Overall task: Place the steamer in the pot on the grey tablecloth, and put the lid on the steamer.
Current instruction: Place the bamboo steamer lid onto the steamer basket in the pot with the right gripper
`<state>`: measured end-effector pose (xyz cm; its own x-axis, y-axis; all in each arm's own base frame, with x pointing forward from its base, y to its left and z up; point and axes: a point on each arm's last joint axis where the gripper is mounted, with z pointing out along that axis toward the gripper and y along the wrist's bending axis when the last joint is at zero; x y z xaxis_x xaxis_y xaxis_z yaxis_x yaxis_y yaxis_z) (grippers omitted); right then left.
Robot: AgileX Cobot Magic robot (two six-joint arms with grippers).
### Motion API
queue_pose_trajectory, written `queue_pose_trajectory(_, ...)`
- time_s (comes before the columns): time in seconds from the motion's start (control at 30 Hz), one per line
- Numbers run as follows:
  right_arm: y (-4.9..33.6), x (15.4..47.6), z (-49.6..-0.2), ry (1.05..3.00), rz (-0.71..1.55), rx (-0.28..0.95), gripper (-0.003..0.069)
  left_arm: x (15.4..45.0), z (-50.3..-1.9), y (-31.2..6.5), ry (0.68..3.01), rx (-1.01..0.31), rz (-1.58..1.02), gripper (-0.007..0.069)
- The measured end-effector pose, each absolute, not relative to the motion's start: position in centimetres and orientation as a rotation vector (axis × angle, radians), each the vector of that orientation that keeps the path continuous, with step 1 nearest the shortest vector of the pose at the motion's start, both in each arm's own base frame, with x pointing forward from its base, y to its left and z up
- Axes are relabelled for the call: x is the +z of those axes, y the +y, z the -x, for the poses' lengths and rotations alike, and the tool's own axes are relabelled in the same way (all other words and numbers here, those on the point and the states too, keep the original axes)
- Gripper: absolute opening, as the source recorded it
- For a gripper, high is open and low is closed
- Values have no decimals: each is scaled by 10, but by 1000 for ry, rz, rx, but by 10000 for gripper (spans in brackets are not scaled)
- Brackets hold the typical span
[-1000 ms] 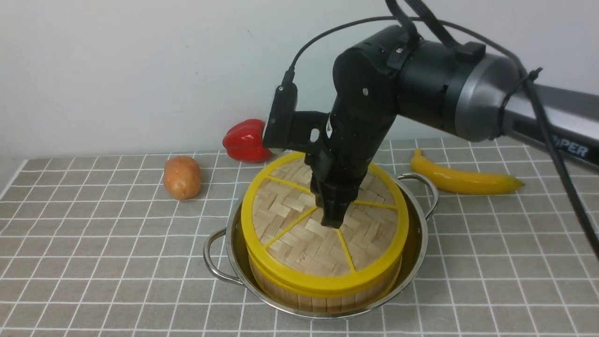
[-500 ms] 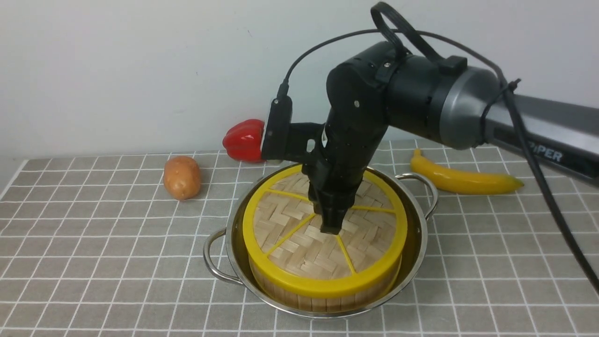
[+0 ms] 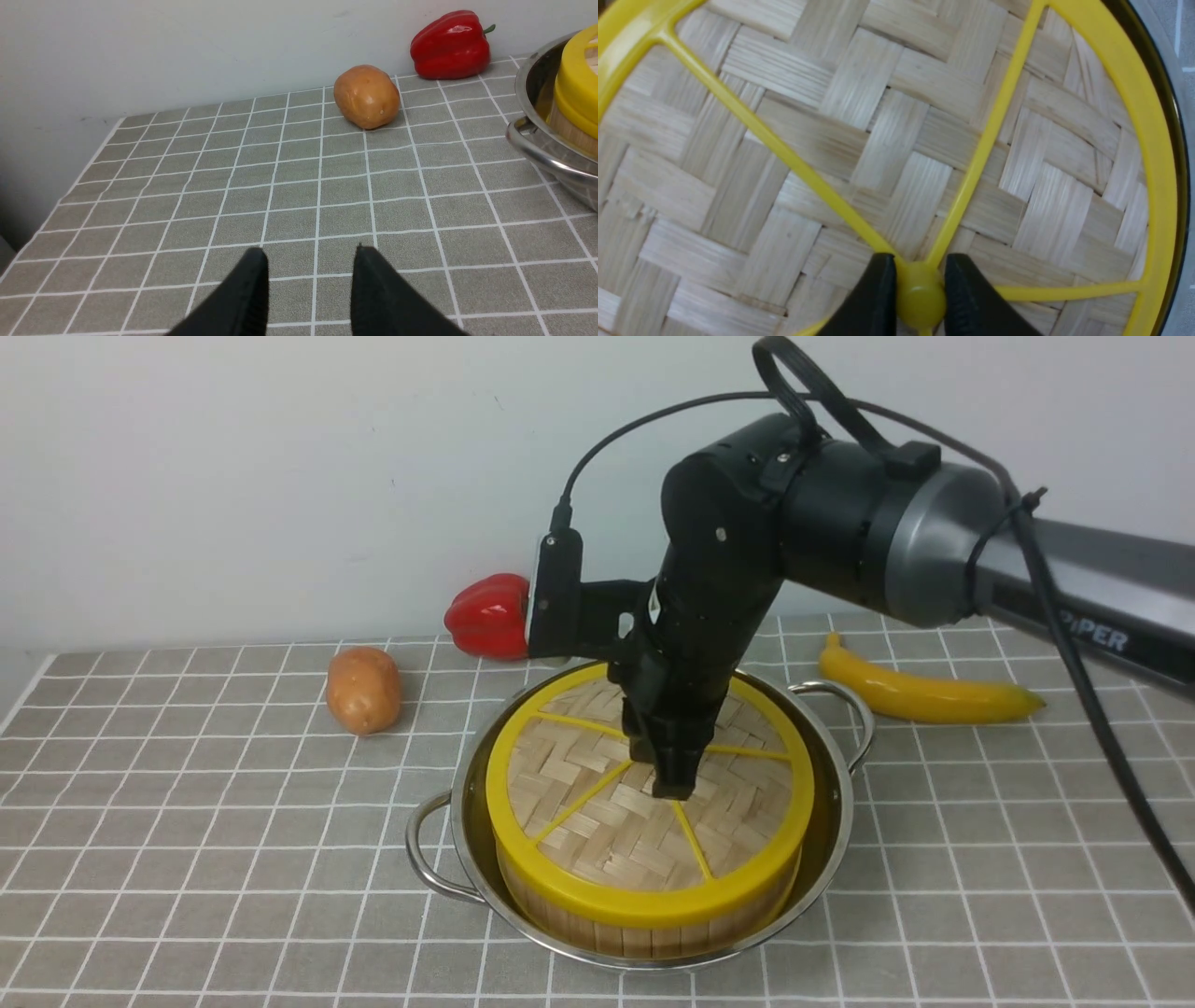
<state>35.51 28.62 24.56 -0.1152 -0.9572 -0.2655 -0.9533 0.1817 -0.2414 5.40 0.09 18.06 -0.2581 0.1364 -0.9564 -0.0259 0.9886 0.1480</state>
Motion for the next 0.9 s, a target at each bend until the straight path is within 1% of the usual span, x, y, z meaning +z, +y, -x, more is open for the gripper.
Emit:
queue_pose_trajectory(0.3,287,246,-357,2055,1836,-32,146,181,-54,1,1826,154,-81,243)
queue_pose_trajectory(0.7,287,246,-357,2066,1824,-29,153,181,-54,1,1826,154,-81,243)
queue_pose_trajectory(0.73,287,246,-357,2071,1819,-28,174,181,-54,1,1826,154,-81,243)
queue_pose_trajectory(0.77,287,246,-357,2072,1817,-27,178,181,-54,1,1826,154,-81,243)
queue_pose_trajectory(0.83,286,248,-359,2064,1799,-46,271,181,-54,1,1826,154,-81,243)
queue_pose_trajectory(0.9,286,250,-360,2058,1778,-52,349,181,-54,1,1826,154,-81,243)
